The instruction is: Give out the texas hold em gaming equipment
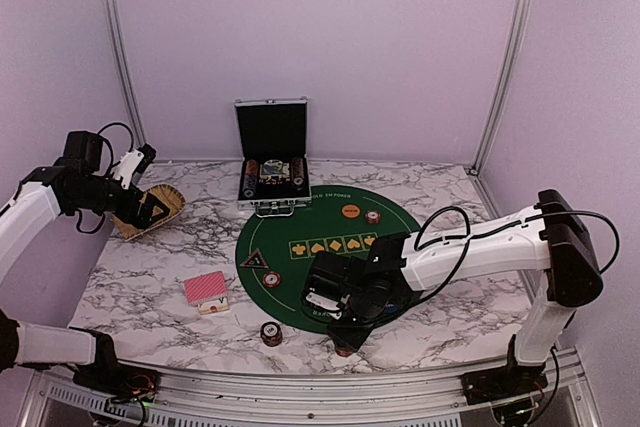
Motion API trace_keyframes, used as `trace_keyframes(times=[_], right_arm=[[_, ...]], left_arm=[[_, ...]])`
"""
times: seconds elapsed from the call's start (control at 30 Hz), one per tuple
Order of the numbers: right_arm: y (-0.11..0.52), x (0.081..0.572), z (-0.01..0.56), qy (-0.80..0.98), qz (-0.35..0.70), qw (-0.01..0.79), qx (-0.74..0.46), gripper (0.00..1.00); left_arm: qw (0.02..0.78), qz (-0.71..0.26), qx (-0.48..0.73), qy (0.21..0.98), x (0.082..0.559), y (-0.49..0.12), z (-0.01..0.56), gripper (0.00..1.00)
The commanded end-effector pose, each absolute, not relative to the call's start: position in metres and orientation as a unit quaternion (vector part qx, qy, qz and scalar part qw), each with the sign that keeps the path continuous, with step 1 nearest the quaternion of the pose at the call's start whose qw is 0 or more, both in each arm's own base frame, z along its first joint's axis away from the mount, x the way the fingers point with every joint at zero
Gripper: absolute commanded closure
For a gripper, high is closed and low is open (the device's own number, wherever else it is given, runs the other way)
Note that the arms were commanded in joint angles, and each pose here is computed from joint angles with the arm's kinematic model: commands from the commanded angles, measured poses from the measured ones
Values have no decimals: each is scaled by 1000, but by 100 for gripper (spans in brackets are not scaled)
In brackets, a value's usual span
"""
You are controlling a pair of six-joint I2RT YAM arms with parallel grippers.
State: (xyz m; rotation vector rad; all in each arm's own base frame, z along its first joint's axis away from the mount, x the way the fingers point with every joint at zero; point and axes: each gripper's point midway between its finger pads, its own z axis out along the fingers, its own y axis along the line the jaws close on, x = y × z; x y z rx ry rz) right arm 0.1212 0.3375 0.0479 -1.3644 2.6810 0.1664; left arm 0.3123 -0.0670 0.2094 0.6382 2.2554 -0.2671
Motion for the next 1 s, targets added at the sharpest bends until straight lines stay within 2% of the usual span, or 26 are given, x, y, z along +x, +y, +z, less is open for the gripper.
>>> trace_keyframes(times=[0.0,0.13,0.57,0.97], right_arm=[[342,125,62,889,64,77,-448,74],[345,126,71,888,71,82,-448,79],[349,125,96,887,92,79,-445,83],[314,220,91,928,64,132,-341,89]], left_arm=[[376,-111,253,885,307,-68,209,1],[376,-109,254,885,306,-67,209,1],[376,-111,255,884,306,-68,209,1],[375,-112,255,884,305,-68,207,1]])
